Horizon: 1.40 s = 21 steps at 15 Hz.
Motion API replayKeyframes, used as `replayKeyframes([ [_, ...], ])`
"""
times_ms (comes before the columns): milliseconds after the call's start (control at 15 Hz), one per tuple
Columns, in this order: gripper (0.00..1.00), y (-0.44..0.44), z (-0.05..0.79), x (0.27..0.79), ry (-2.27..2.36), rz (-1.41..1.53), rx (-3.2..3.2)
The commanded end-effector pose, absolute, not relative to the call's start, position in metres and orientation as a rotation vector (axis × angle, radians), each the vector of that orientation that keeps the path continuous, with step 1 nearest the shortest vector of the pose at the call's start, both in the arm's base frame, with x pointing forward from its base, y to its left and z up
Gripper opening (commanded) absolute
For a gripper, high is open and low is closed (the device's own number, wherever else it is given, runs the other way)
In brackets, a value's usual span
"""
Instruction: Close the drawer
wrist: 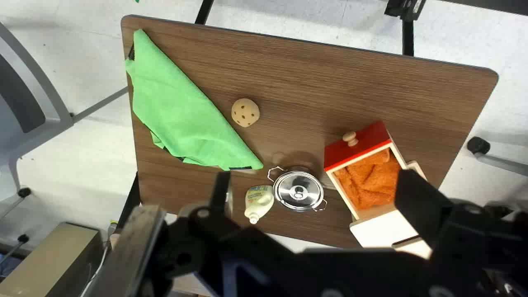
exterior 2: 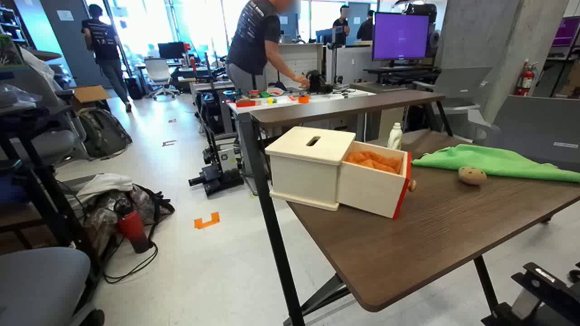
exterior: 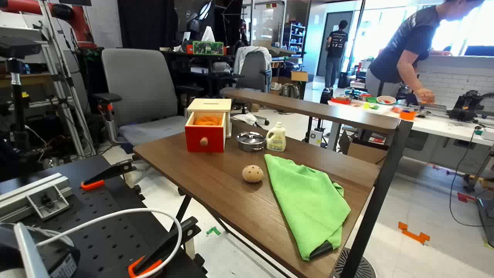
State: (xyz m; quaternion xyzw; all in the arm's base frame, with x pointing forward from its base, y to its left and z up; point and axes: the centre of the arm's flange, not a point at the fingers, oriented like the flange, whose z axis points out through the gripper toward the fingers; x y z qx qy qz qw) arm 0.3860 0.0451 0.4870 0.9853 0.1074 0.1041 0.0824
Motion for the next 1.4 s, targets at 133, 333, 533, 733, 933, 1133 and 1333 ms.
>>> replayKeyframes([
  [133, 1.00, 0.048, 0.473, 0.396, 0.277, 0.348, 2.972],
  [333, 1.00, 0.053, 0.444, 0.412, 0.235, 0.259, 3.058],
  [533, 1.00, 0.047, 0.401, 0.436, 0.402, 0.060, 3.163],
  [733, 1.00, 0.042, 0.351, 0.462, 0.693, -0.003, 3.102],
  [933, 1.00, 0.042, 0.297, 0.487, 0.908, -0.090, 2.970],
  [1133, 1.00, 0.048, 0.243, 0.499, 1.059, -0.140, 2.899],
  [1333, 1.00, 0.057, 0.192, 0.506, 1.137, -0.157, 2.853],
])
